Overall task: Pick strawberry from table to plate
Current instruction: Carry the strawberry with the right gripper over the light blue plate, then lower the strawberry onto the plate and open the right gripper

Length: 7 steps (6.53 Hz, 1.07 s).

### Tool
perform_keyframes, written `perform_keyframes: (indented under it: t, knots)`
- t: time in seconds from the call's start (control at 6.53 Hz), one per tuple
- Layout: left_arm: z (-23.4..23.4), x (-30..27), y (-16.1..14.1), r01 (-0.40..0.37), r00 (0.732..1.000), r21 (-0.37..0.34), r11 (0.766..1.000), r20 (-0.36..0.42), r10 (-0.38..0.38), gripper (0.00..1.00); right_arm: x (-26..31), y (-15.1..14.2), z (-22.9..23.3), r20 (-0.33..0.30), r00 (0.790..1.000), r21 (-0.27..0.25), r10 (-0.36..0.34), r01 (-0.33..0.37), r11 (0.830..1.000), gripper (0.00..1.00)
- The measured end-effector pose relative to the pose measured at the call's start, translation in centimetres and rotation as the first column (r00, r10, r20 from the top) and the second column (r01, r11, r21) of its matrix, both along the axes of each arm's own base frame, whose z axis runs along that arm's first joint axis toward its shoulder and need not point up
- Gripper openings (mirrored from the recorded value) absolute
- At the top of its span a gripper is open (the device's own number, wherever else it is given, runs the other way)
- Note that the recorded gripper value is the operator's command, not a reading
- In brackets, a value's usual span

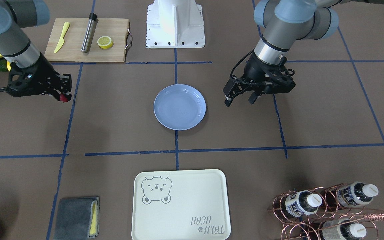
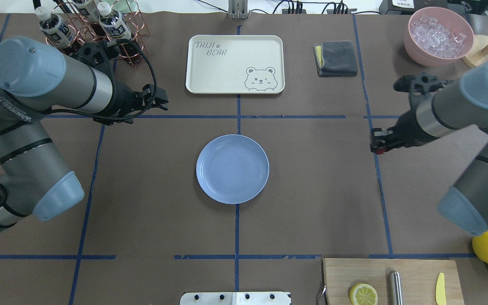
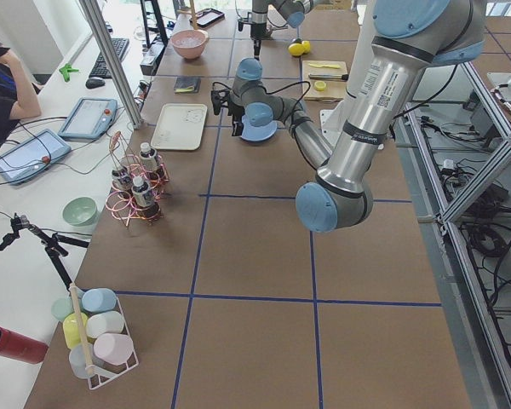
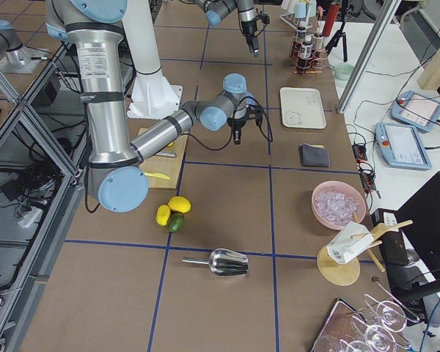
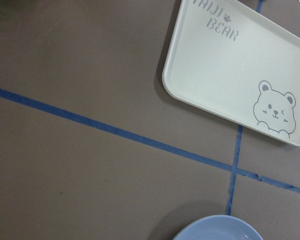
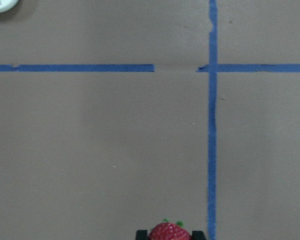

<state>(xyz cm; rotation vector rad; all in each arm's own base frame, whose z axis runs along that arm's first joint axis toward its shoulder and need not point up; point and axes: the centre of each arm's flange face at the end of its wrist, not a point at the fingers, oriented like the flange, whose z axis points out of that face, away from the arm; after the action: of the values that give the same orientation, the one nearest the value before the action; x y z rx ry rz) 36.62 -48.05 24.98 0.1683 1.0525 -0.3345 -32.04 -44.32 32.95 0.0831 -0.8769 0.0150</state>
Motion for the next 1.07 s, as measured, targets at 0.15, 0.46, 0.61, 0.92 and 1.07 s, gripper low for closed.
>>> perform_keyframes:
  t: [0.15, 0.46, 0.61, 0.92, 1.07]
  knots:
    - [1.7, -2.4, -0.6, -0.010, 0.999, 0.037, 0.999, 0.050, 0.008, 1.00, -4.0, -0.6, -6.2, 0.009, 1.000, -0.027, -0.012, 0.013, 1.000, 0.00]
    - [6.5, -8.5, -1.7, -0.046, 0.987, 0.111, 0.993, 0.157, 0.028, 1.00, -14.0, -0.1, -14.1, 0.000, 1.000, -0.062, 0.008, -0.008, 0.998, 0.00]
    - [9.4, -11.6, -1.6, -0.082, 0.974, 0.152, 0.985, 0.222, 0.047, 1.00, -19.0, 0.4, -15.6, -0.007, 1.000, -0.052, 0.016, -0.017, 0.999, 0.00]
    - [13.9, -18.1, -2.5, -0.152, 0.936, 0.231, 0.961, 0.347, 0.064, 1.00, -27.9, 0.9, -15.0, 0.036, 0.999, -0.037, 0.028, -0.026, 0.999, 0.00]
    - [15.4, -20.7, -3.1, -0.181, 0.919, 0.253, 0.950, 0.387, 0.072, 1.00, -29.9, 1.1, -14.5, 0.038, 0.999, -0.042, 0.027, -0.025, 0.999, 0.00]
